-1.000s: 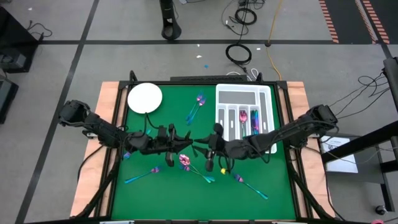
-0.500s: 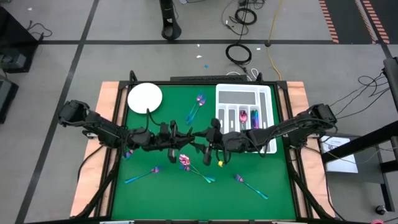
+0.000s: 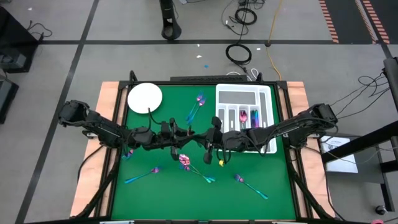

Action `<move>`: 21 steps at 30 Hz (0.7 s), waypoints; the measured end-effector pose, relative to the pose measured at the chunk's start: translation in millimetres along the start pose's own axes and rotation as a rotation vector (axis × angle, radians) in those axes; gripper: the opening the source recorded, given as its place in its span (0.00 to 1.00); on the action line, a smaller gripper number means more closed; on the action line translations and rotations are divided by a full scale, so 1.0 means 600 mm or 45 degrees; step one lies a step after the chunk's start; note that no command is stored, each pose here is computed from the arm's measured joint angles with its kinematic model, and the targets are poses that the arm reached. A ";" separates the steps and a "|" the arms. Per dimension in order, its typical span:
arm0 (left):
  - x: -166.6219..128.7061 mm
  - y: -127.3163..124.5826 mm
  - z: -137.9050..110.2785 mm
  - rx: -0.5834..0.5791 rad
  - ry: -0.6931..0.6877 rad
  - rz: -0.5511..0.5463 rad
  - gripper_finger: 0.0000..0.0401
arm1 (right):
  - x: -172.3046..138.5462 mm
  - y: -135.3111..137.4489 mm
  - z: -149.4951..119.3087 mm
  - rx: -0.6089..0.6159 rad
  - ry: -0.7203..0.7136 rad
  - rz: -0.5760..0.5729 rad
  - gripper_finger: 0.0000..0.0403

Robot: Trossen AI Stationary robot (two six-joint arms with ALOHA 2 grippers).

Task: Sort silverware
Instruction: Put the blue spoon into the white cutlery tray

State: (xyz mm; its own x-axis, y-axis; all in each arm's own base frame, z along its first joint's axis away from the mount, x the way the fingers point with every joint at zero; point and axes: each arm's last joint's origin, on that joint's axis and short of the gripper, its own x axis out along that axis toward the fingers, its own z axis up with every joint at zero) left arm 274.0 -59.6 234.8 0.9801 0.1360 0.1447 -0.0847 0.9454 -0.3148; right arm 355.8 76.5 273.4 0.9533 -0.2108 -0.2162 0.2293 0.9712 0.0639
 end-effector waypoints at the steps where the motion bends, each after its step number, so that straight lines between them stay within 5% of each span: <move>1: 0.000 0.002 -0.002 0.031 0.013 0.015 0.27 | -0.002 -0.005 0.002 0.002 0.015 -0.011 0.01; 12: -0.015 0.019 0.000 0.276 0.137 0.341 0.48 | -0.082 -0.092 0.042 0.210 0.252 -0.248 0.00; 21: -0.071 0.051 -0.055 0.321 0.212 0.607 0.49 | -0.141 -0.167 -0.038 0.657 0.624 -0.636 0.00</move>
State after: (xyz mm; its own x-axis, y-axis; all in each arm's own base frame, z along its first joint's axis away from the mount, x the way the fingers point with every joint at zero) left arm 235.6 -46.1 187.7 0.8360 0.5365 -0.1150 -0.5457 0.8349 -0.0721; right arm 247.8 -0.7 263.0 0.5522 -0.4126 -0.7244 0.7719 0.5813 0.2574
